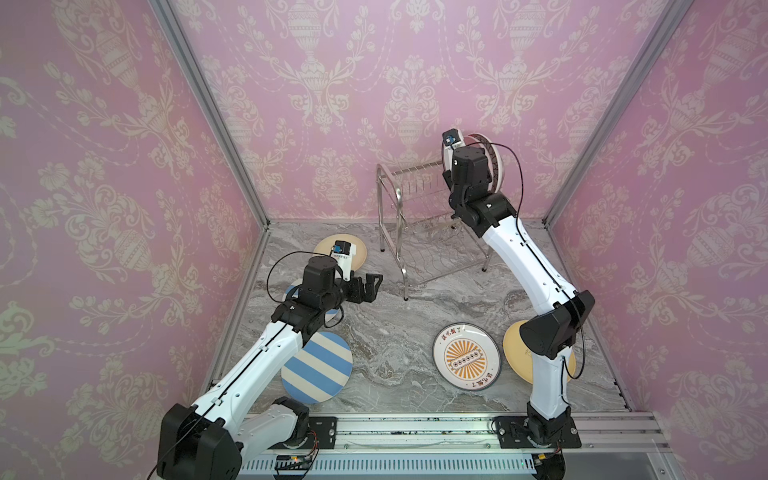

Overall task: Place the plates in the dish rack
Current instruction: 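Lower the sunburst plate into the upper tier beside the pink bear plate, then settle the sunburst plate into the rack slot with the right gripper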

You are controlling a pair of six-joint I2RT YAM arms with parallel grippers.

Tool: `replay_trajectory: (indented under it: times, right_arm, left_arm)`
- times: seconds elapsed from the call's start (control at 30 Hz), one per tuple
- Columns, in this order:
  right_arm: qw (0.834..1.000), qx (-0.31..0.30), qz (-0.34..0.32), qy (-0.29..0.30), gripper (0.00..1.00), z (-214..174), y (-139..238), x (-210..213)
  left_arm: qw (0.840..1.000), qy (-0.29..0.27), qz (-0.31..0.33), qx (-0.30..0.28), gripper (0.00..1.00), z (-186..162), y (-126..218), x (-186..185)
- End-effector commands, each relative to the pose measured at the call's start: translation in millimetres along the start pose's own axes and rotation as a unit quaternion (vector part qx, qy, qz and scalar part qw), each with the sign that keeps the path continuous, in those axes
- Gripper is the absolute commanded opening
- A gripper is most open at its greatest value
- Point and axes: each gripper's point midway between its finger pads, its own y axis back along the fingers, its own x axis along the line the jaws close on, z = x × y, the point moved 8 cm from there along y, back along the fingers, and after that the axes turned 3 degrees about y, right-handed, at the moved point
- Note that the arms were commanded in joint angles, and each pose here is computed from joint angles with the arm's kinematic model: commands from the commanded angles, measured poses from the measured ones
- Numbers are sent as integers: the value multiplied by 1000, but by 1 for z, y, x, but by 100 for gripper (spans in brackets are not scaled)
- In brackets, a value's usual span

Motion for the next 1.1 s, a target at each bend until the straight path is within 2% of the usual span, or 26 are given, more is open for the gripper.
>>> replay_trajectory:
  times: [0.0, 0.23, 0.63, 0.9, 1.07]
  right_arm:
    - [1000, -4, -18, -15, 0, 3, 4, -17]
    - [1000, -3, -14, -20, 0, 0, 9, -20]
    - [997, -14, -61, -39, 0, 13, 12, -35]
    - [995, -31, -70, -57, 0, 27, 18, -49]
    - [996, -23, -64, -49, 0, 24, 16, -42]
  left_arm:
    - [1000, 4, -1, 6, 99, -5, 3, 3]
    - [1000, 5, 0, 7, 99, -5, 4, 4]
    - [1000, 9, -6, 4, 99, -3, 4, 3]
    - [1000, 6, -7, 3, 99, -2, 5, 2]
    - [1000, 9, -10, 5, 99, -4, 5, 2]
